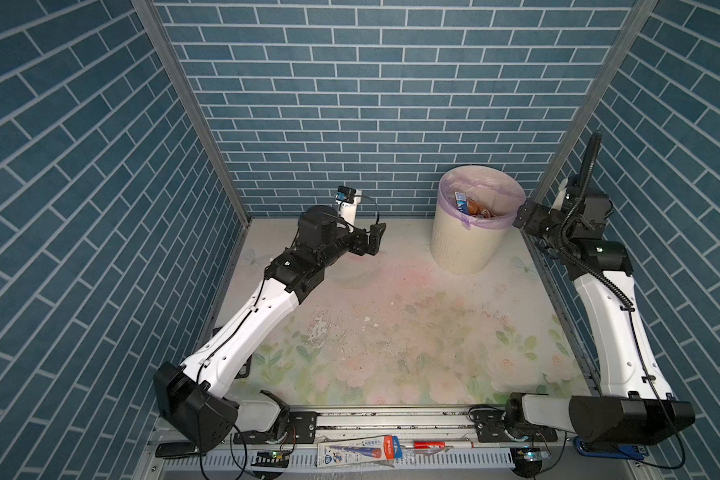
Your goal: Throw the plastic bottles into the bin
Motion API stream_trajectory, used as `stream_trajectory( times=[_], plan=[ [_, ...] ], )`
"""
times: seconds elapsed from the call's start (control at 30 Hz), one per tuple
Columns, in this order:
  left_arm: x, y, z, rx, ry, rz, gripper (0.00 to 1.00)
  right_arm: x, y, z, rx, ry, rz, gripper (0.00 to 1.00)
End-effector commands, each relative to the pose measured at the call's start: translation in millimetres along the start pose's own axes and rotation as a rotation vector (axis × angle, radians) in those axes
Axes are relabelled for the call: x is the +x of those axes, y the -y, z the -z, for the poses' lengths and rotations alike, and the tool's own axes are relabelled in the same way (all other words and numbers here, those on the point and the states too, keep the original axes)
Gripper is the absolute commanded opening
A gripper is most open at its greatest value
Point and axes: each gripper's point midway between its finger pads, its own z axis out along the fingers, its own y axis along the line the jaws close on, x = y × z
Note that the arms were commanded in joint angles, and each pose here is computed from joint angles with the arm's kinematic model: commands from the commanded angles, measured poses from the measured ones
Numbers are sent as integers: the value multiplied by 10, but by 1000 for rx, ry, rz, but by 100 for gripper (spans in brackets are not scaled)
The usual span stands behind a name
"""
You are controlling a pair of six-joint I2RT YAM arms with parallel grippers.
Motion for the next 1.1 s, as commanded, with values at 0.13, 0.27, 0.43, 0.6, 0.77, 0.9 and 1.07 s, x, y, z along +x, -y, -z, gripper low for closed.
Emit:
stream_trajectory(
  times=[0.13,0.27,0.43,0.6,0.77,0.9,1.07],
  plan=[
    [899,-1208,78,-409,-92,23,99,704,605,-235,263,67,60,99],
    [1343,-1553,119,-587,-112,-37,99,1168,723,-404,284,43,76,99],
    [1598,-1992,292,-829,-127,-160,99,1733,741,-709,253,-7,134,99],
    [1879,-2483,358,-865,-164,-78,99,1944,674,-815,204,89,123,99],
    [1918,-2599,295,-795,-125,-57,99,2046,767,-855,274,182,205,99],
    [1946,-2589,270,-755,-147,-61,99,2069,697,-905,242,225,217,99],
    [1965,-2503,420,-747,-112,-72,99,2128,640,-975,200,271,207,99]
  ],
)
